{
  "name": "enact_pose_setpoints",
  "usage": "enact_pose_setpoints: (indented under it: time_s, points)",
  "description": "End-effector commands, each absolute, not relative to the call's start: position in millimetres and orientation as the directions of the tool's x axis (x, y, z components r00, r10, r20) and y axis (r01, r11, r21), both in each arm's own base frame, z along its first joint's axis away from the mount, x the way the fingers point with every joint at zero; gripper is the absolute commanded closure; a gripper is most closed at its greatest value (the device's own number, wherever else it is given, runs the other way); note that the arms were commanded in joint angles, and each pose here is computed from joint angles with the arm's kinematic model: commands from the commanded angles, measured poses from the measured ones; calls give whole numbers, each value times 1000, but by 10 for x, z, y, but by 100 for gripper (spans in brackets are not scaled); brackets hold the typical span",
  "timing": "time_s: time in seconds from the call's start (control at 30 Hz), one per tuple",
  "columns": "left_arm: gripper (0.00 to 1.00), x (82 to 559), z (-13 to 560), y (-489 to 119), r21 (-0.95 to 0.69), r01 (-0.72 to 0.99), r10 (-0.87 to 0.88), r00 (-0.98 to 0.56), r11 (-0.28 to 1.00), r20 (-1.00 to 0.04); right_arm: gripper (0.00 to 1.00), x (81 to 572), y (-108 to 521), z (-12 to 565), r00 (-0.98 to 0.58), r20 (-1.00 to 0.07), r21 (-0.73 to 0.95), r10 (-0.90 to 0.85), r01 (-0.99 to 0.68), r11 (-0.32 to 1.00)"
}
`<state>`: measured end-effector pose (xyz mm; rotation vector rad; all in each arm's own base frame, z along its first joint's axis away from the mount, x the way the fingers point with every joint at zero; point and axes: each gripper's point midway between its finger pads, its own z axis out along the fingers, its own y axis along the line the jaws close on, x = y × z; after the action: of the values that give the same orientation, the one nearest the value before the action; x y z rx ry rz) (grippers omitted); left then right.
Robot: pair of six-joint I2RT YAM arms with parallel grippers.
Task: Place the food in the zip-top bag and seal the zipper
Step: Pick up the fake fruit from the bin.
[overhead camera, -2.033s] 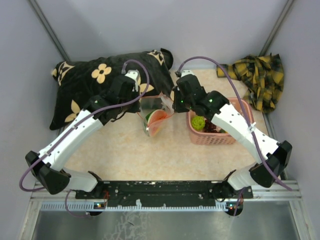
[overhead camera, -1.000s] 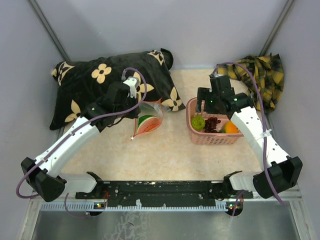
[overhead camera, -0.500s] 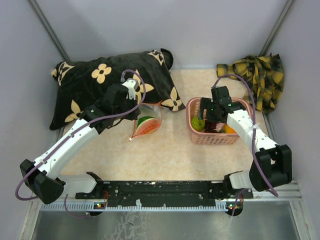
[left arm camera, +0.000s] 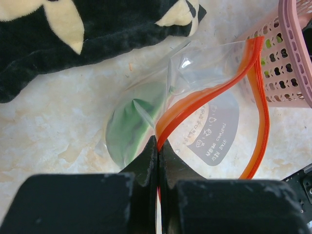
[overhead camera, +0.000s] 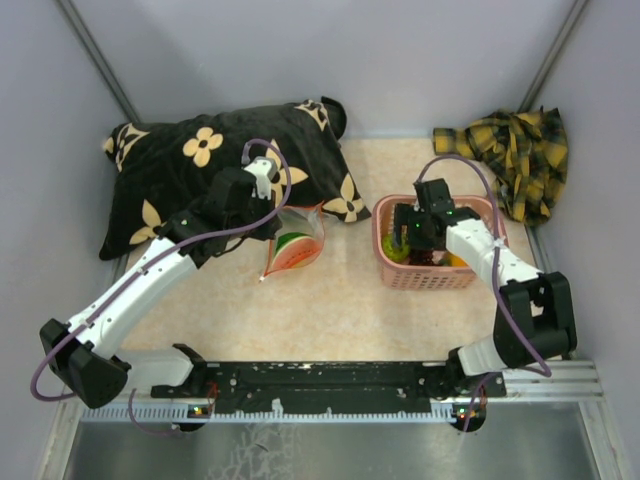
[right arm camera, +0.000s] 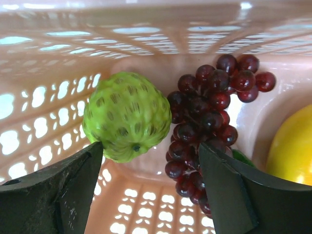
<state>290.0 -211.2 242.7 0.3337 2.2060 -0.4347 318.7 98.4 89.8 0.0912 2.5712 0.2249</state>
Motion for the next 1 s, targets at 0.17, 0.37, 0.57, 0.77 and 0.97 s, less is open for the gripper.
enact_pose_setpoints:
  time_s: [0.17,0.37,0.57,0.77,0.97]
  points:
    - [100,2945,2482,-2138,-206,396,76,-589,895,-804,22,3005,525,1097,-884,-467,-65,23,61,996]
    - [100,2947,2480,-2142,-208,398,75,-590,894,-804,24,2885,428,953,-915,-402,-121,25,80,989]
    - [100,2952,2473,-2141,-208,396,75,-591,894,-803,27,2784,449,667,-950,-311,-129,-6,36,991]
    - [100,2953,2463,-2141,-209,396,75,-593,894,-802,29,2849,509,429,-958,-287,-113,-19,14,993]
    - [100,2955,2461,-2137,-210,394,73,-594,895,-801,29,2832,457,251,-964,-265,-146,-10,30,989]
